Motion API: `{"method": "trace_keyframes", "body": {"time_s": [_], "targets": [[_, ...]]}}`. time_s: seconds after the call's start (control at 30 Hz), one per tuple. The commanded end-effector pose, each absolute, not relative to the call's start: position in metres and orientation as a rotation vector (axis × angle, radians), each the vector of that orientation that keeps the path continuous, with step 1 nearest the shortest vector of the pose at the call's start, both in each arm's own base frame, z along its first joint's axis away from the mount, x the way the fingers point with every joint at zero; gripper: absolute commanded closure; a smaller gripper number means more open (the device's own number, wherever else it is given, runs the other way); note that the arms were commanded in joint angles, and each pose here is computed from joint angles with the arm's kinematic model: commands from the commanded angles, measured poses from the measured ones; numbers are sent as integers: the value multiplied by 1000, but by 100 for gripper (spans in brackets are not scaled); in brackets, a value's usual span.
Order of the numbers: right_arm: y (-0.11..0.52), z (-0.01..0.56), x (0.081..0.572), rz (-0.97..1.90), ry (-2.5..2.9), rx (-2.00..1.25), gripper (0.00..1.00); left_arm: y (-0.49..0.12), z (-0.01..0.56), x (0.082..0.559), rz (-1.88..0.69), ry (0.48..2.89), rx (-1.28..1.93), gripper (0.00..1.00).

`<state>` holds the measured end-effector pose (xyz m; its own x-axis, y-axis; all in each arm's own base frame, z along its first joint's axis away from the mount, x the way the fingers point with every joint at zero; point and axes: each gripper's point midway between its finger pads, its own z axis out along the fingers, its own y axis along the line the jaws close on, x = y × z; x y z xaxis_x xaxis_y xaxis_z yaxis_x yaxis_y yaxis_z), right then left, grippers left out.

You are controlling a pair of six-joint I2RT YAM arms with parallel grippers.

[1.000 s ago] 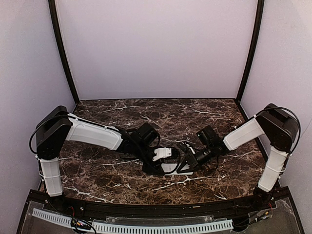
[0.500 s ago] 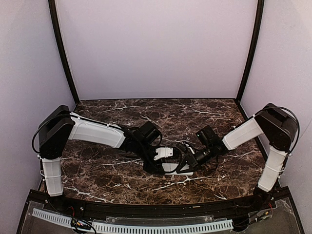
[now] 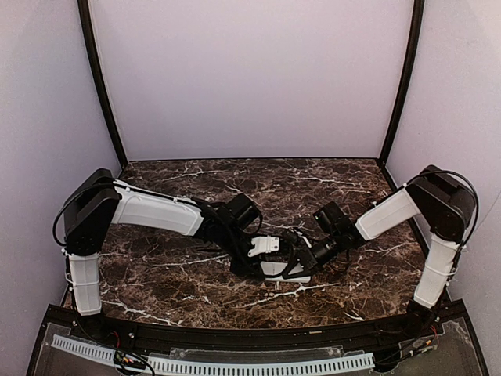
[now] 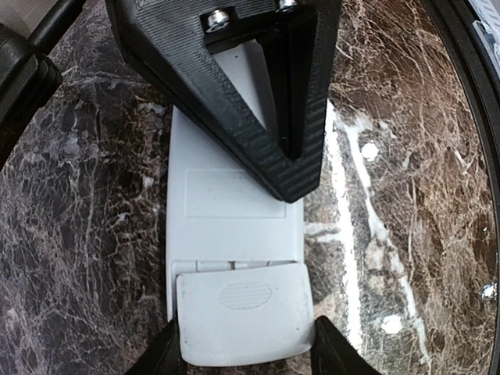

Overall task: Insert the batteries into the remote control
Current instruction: Hold the remote control without the battery cover at the center of the board.

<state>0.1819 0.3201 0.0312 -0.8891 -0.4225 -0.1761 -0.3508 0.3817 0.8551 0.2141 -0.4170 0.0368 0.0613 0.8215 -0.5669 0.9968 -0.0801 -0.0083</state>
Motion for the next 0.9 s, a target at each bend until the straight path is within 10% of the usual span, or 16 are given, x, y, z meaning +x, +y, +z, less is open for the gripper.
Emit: {"method": "trace_keyframes", "body": {"time_s": [0.0,0.57,0.87], "targets": [[309,7,186,-1427,-2630,674,98,-414,42,221,-572,1810,1967,62],[306,8,185,-1421,-2618,671,99,-415,54,226,-530,1777,1986,60],[317,76,199,-1589,-2638,767,77,-417,57,224,-559,1770,1987,60]]}}
